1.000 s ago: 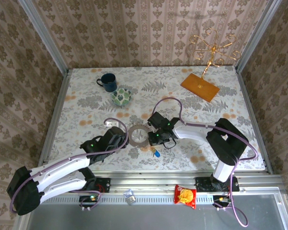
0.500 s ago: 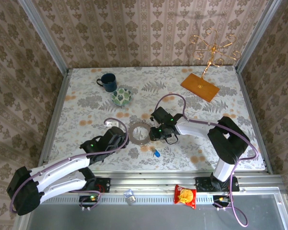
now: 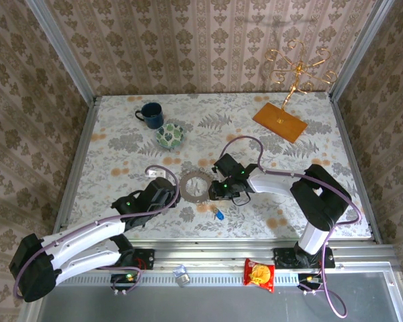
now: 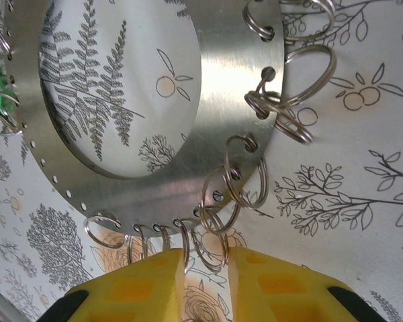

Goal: Put the keys on the keyring

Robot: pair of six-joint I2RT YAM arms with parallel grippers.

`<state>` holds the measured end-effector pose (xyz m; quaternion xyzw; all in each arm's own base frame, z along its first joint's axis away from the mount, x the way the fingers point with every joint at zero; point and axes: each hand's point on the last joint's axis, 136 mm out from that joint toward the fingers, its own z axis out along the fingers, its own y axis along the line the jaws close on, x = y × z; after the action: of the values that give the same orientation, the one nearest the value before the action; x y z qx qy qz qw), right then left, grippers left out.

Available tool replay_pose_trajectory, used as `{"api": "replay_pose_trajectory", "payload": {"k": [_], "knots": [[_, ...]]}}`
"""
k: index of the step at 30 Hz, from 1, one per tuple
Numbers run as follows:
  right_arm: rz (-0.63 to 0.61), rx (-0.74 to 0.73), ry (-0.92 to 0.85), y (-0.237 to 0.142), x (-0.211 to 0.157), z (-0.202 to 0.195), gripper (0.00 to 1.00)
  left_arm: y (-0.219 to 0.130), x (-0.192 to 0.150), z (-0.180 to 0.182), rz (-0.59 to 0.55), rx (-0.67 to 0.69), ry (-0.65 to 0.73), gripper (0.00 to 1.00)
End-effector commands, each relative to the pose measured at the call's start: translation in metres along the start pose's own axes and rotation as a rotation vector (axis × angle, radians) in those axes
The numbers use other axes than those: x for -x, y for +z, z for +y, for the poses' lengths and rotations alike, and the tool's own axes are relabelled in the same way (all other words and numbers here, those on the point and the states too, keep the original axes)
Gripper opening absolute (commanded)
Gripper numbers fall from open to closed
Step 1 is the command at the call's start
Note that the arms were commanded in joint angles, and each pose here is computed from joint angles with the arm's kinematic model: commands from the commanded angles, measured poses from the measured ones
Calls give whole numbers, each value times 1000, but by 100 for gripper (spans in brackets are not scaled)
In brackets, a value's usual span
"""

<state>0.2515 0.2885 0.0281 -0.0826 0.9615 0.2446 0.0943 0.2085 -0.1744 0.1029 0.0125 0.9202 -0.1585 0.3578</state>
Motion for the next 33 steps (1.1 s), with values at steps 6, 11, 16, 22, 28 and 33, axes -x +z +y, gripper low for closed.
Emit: {"api": "replay_pose_trajectory", "payload": {"k": [6, 11, 16, 22, 28, 33], "knots": [[-2, 3, 25, 5, -2, -2, 23, 0, -2, 3, 3, -1, 13, 48], [-2, -4, 32, 7, -3, -4, 21, -1, -2, 4, 1, 0, 9, 48], [-11, -2, 35, 6, -3, -5, 18, -1, -2, 4, -1, 2, 8, 48], [-11, 12, 36, 9, -2, -3, 18, -2, 0, 4, -6, 1, 7, 48], [-9, 14, 38, 11, -1, -2, 18, -2, 1, 3, -10, -3, 13, 48], [-7, 12, 43, 15, 0, -3, 18, -2, 3, 1, -15, -6, 18, 49]]}}
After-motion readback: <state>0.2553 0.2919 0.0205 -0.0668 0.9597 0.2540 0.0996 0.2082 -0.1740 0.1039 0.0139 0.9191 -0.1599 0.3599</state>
